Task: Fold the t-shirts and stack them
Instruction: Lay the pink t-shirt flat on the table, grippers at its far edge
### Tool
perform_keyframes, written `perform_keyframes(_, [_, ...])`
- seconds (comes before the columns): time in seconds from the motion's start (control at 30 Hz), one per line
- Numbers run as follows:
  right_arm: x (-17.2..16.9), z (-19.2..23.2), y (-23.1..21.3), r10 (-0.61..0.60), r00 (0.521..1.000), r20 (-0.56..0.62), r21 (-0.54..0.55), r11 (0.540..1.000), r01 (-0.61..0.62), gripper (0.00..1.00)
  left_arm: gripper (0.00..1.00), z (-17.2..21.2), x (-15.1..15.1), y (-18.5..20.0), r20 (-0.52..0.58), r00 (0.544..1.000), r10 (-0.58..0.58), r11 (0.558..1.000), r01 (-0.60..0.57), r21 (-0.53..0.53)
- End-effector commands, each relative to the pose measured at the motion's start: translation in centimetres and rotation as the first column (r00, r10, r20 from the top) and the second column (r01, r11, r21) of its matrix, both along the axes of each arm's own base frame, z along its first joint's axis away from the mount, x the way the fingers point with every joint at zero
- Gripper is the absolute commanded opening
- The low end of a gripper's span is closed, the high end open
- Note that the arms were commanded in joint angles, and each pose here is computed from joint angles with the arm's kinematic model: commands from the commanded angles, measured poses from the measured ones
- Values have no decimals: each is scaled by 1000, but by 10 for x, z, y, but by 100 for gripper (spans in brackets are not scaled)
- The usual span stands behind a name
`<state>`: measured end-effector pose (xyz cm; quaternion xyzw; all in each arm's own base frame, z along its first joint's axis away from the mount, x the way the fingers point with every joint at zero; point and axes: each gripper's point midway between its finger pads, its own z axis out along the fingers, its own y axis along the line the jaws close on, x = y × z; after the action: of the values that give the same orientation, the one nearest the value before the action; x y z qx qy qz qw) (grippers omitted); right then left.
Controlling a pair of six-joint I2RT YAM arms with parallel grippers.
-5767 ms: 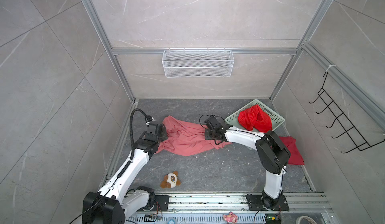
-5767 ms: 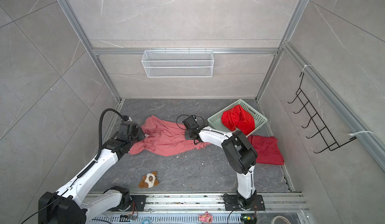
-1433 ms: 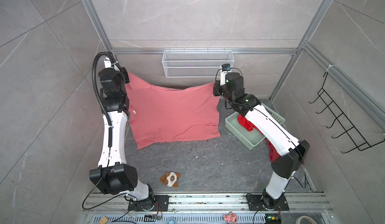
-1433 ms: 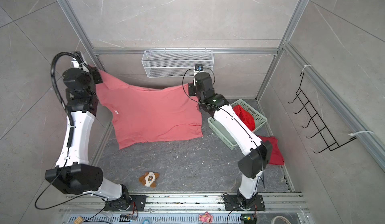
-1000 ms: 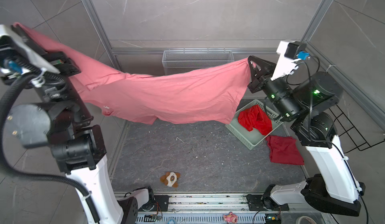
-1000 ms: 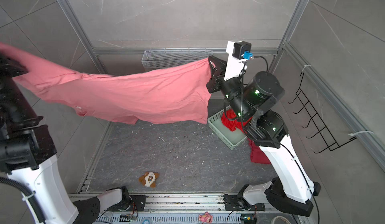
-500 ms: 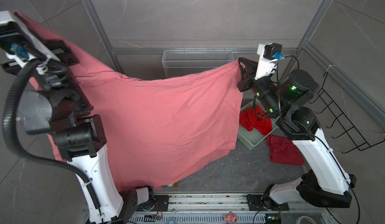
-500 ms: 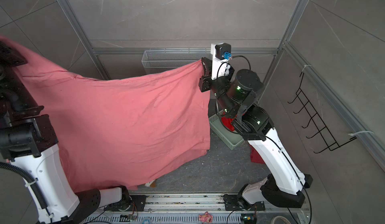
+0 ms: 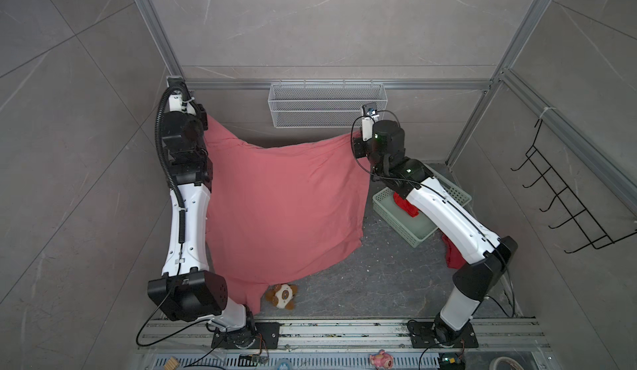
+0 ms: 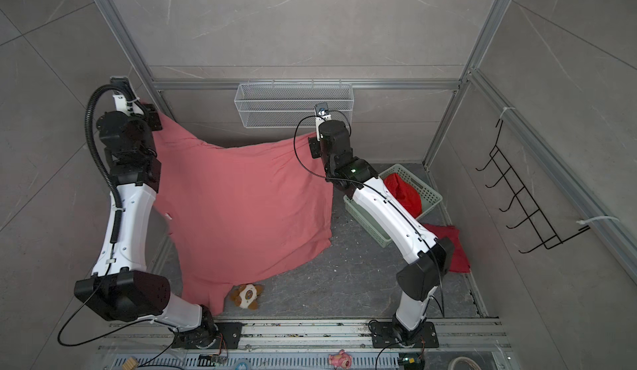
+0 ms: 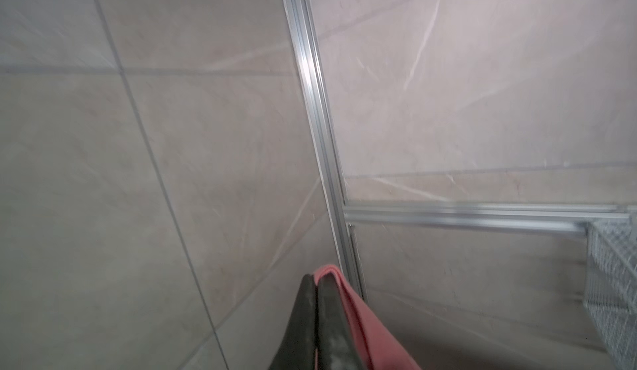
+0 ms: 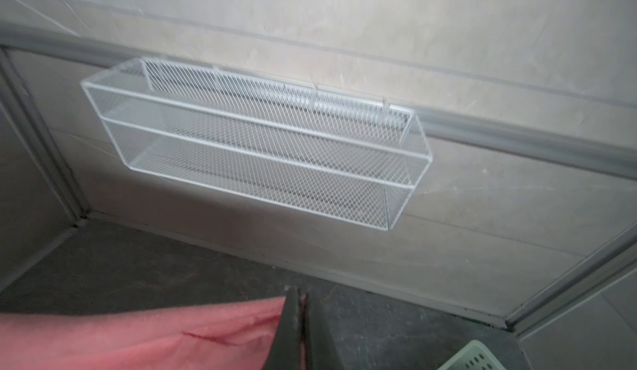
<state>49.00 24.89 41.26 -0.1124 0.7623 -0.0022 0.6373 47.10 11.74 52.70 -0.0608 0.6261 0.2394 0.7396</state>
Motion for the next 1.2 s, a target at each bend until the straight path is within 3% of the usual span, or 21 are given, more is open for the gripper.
perform_keyframes(0.0, [29, -44, 17, 7, 996, -92, 44, 999, -3, 0, 0, -12, 23, 4, 62, 998, -23, 998, 27, -56])
perform_keyframes(0.2, [82, -118, 28, -30, 975, -219, 27, 999, 36, 0, 0, -80, 71, 9, -48, 998, -51, 989, 44, -144])
perform_keyframes(0.37, [107, -168, 35, -26, 948, -316, 25, 999, 36, 0, 0, -127, 90, 8, -131, 988, -81, 979, 54, -197])
perform_keyframes(0.57, [127, -195, 39, -38, 937, -347, 4, 999, 43, 0, 0, -158, 100, 12, -215, 974, -65, 980, 22, -196])
perform_keyframes(0.87, [134, -219, 39, 2, 923, -385, 18, 1000, 6, 0, 0, -186, 89, 12, -307, 949, -67, 975, -2, -221])
perform_keyframes(1.17, [121, -261, 49, 75, 863, -499, 1, 996, -85, 0, 0, -229, 48, 19, -396, 918, -20, 951, -104, -290])
